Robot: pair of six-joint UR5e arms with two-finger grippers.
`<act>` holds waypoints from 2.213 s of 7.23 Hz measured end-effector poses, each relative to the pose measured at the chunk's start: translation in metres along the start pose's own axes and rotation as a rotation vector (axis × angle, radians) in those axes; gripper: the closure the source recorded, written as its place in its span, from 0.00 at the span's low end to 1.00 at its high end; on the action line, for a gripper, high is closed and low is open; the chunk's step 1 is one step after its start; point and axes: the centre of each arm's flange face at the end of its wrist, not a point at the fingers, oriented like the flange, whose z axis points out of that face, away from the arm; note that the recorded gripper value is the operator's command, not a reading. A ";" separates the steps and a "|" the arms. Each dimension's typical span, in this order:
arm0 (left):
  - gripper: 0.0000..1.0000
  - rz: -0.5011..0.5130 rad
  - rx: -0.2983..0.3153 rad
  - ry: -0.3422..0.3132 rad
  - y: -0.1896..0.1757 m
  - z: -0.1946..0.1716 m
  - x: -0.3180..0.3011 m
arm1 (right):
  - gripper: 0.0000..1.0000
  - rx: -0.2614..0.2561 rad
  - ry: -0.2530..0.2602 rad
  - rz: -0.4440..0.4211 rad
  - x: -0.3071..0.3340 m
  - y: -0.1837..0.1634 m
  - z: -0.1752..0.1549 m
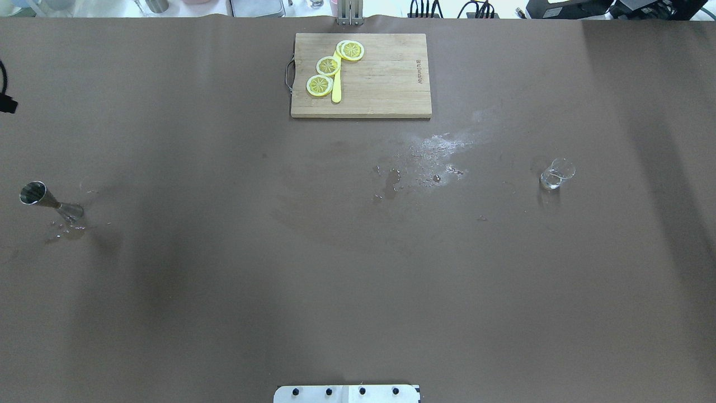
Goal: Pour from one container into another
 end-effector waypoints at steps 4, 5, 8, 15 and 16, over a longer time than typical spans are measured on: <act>0.02 -0.013 -0.172 0.239 0.126 0.003 -0.105 | 0.00 0.003 -0.003 -0.003 0.006 0.029 0.000; 0.02 -0.027 -0.177 0.261 0.161 0.011 -0.114 | 0.00 0.002 -0.002 -0.003 0.007 0.029 0.002; 0.02 -0.112 -0.188 0.250 0.199 0.017 -0.143 | 0.00 0.002 0.001 -0.009 0.005 0.026 0.004; 0.02 -0.410 -0.316 0.172 0.185 -0.002 -0.153 | 0.00 -0.003 -0.006 -0.013 0.001 0.024 0.005; 0.02 -0.410 -0.319 0.162 0.186 -0.001 -0.155 | 0.00 -0.003 -0.006 -0.013 0.001 0.024 0.005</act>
